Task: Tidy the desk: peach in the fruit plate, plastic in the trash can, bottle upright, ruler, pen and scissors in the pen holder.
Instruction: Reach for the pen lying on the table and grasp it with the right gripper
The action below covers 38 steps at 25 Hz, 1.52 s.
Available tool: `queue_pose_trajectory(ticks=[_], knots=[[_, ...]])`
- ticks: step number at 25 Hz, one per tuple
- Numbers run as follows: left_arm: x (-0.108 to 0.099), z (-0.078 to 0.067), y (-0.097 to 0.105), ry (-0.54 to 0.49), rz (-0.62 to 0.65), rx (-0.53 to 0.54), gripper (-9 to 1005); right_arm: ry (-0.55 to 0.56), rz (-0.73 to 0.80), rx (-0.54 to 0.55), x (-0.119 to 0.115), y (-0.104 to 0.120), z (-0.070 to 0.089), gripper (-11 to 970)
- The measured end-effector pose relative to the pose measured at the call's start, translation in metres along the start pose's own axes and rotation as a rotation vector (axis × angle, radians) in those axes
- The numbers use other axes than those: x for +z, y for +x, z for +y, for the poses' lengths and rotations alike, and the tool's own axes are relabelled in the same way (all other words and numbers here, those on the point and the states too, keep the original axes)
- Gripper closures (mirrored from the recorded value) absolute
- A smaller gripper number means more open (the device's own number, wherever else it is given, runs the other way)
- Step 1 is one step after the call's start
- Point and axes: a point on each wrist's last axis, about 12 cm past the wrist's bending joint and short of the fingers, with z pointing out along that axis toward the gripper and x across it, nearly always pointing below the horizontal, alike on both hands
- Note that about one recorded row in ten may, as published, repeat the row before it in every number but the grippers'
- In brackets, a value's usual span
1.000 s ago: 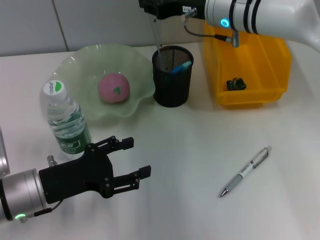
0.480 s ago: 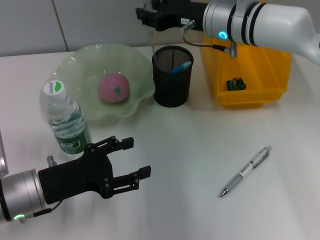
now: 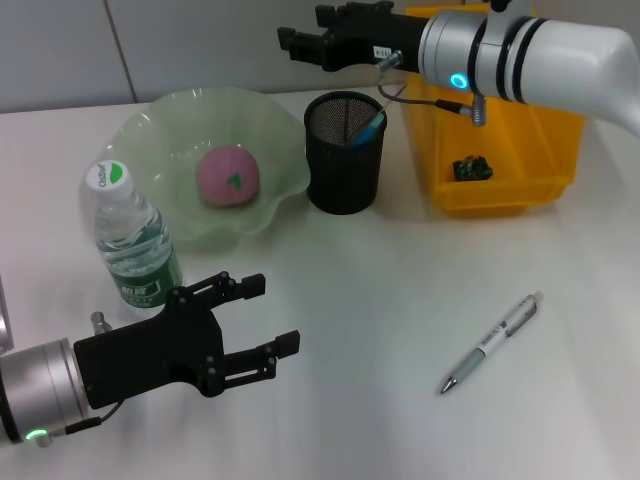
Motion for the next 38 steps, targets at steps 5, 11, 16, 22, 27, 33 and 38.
queue_pose_trajectory(ticks=[5,11,16,22,27,33,38], knots=[[0.001,0.0,-0.001,0.003,0.0,0.002,187,-0.014,-0.075,0.047,-0.013,-0.004,-0.003,338],[0.001,0.0,-0.001,0.006,0.002,0.004,187,-0.091,-0.217,0.095,-0.044,-0.006,-0.006,338],[0.001,0.0,-0.001,0.006,0.002,0.005,187,-0.183,-0.271,0.06,-0.068,-0.002,-0.001,339],[0.001,0.001,-0.001,0.002,-0.002,0.004,188,-0.256,-0.241,-0.05,-0.089,0.004,0.007,339],[0.002,0.001,-0.001,0.002,-0.004,0.004,188,-0.328,-0.069,-0.13,-0.097,0.006,0.009,339],[0.001,0.002,-0.001,-0.004,-0.003,-0.001,187,-0.42,0.318,-0.267,-0.106,0.006,0.014,340],[0.0,0.002,-0.001,-0.007,-0.001,-0.004,187,-0.437,0.494,-0.367,-0.118,0.005,0.014,344]])
